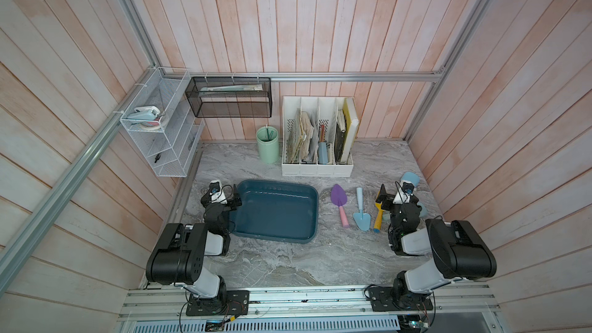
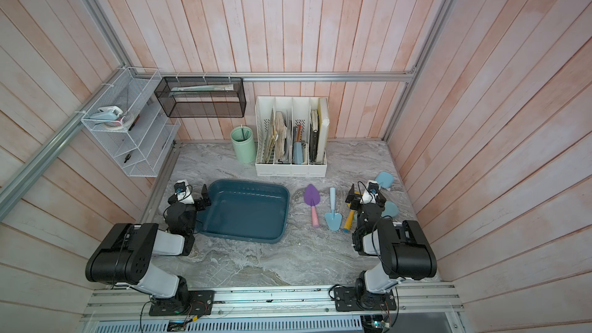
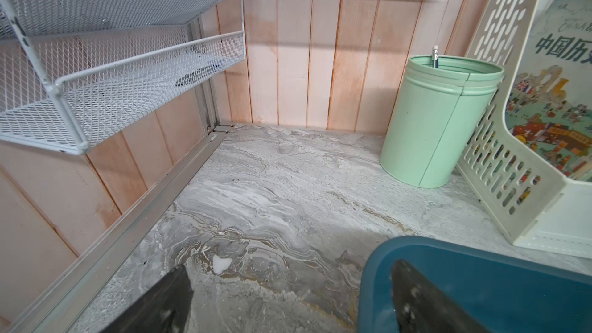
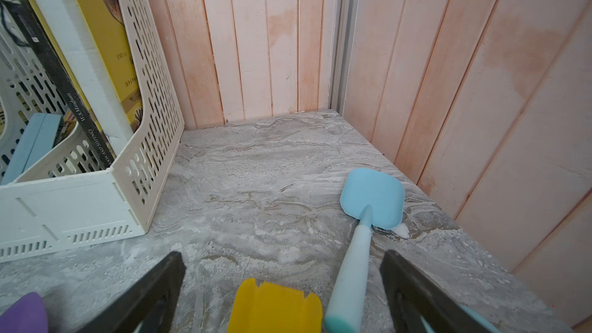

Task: Take the shovel out of the storage box
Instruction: Reset both arms

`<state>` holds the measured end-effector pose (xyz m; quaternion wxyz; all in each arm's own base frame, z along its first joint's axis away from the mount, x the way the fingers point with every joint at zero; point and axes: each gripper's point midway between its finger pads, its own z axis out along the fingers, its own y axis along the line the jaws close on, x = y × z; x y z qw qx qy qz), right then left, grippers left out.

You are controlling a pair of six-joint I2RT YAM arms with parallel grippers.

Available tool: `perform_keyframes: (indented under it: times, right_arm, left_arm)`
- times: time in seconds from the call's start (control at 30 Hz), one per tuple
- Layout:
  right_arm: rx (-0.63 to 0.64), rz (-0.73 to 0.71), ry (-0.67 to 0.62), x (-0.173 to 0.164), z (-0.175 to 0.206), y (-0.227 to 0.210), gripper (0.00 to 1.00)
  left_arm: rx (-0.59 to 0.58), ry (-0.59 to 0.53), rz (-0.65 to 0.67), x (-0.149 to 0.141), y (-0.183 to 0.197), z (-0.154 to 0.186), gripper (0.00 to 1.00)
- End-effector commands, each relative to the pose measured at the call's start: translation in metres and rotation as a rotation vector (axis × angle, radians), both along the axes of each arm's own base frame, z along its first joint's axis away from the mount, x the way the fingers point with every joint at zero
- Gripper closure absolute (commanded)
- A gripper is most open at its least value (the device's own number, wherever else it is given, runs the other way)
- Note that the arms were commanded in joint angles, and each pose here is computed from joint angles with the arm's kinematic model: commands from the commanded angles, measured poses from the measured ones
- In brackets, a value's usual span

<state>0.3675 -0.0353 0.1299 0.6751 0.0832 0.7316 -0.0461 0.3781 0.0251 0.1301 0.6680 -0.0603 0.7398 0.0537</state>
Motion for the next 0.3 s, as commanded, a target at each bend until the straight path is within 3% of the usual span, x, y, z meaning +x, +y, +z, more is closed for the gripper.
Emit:
perform_keyframes:
  times: [0.0, 0.27]
  right_arm:
    - [-0.006, 0.001, -0.007, 0.0017, 0.0016, 0.0009, 0.02]
    - [-0.006, 0.002, -0.012, 0.0015, 0.0021, 0.0010, 0.02]
  left_arm:
    - [0.021, -0.023, -0.085, 0.0009, -0.0168, 0.0046, 0.00]
    - [-0.002, 0.016, -0.148, 0.0102, -0.0198, 0.0000, 0.00]
